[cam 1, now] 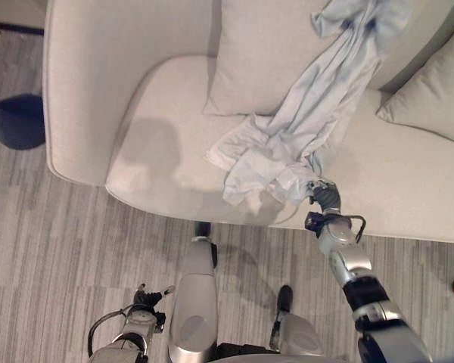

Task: Hang the clothes on the sofa on the clothes rack.

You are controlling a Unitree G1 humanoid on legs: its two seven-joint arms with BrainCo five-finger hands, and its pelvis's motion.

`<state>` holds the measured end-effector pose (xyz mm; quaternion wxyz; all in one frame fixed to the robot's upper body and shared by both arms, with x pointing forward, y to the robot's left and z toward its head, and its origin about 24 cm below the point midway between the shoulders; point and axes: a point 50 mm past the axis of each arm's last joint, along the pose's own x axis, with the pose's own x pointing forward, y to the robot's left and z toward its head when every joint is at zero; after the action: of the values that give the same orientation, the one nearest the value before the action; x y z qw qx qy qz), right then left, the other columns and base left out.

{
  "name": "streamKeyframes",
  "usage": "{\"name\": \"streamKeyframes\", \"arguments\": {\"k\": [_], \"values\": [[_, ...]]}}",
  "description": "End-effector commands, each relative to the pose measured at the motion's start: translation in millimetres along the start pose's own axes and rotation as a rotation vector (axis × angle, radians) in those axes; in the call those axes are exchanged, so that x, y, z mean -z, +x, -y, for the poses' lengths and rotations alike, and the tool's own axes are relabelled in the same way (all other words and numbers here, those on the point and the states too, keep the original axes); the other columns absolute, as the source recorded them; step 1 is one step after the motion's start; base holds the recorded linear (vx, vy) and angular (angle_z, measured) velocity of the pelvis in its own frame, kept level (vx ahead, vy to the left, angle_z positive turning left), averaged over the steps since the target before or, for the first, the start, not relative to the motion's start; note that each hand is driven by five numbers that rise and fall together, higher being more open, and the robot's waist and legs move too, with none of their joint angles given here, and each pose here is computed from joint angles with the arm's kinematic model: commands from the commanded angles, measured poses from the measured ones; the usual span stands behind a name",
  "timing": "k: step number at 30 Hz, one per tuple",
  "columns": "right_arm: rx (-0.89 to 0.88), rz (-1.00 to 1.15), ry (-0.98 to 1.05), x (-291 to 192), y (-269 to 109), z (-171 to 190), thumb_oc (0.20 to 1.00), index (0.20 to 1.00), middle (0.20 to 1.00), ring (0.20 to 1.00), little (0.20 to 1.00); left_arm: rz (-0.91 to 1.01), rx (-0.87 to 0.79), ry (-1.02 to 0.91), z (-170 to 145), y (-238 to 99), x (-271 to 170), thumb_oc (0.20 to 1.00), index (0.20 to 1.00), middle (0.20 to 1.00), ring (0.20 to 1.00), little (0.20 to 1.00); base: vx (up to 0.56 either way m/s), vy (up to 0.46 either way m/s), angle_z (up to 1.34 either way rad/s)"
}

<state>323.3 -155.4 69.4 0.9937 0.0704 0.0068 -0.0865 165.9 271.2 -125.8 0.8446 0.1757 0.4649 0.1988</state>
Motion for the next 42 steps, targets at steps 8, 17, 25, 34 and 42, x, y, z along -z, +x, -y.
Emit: {"name": "streamKeyframes", "arguments": {"k": [8,17,25,34,42], "values": [[-0.027,0.678,-0.156,-191.2,20.9,-13.2,0.200,0.200,0.200,0.200,0.200,0.198,0.021,-0.191,9.3,-11.4,-35.5,1.000,1.000,1.000,1.000,1.000,0.10,0.087,-0.13],[-0.034,0.916,-0.319,-334.3,23.3,-65.7,0.200,0.200,0.200,0.200,0.200,0.546,0.129,-0.135,34.9,-41.9,-111.6,1.000,1.000,1.000,1.000,1.000,0.07,0.040,-0.08],[-0.175,1.006,-0.229,-373.7,-10.4,-129.6,0.200,0.200,0.200,0.200,0.200,0.635,0.199,0.092,78.2,-52.1,-137.1,1.000,1.000,1.000,1.000,1.000,0.03,-0.025,0.00],[-0.429,1.086,-0.181,-367.8,-52.8,-180.4,0.200,0.200,0.200,0.200,0.200,0.847,0.370,0.382,141.9,-94.2,-203.2,1.000,1.000,1.000,1.000,1.000,0.02,-0.021,-0.03],[-0.557,1.128,-0.191,-354.1,-72.6,-196.1,0.200,0.200,0.200,0.200,0.200,1.088,0.551,0.378,188.7,-170.7,-256.6,1.000,1.000,1.000,1.000,1.000,0.00,0.011,-0.09]]}}
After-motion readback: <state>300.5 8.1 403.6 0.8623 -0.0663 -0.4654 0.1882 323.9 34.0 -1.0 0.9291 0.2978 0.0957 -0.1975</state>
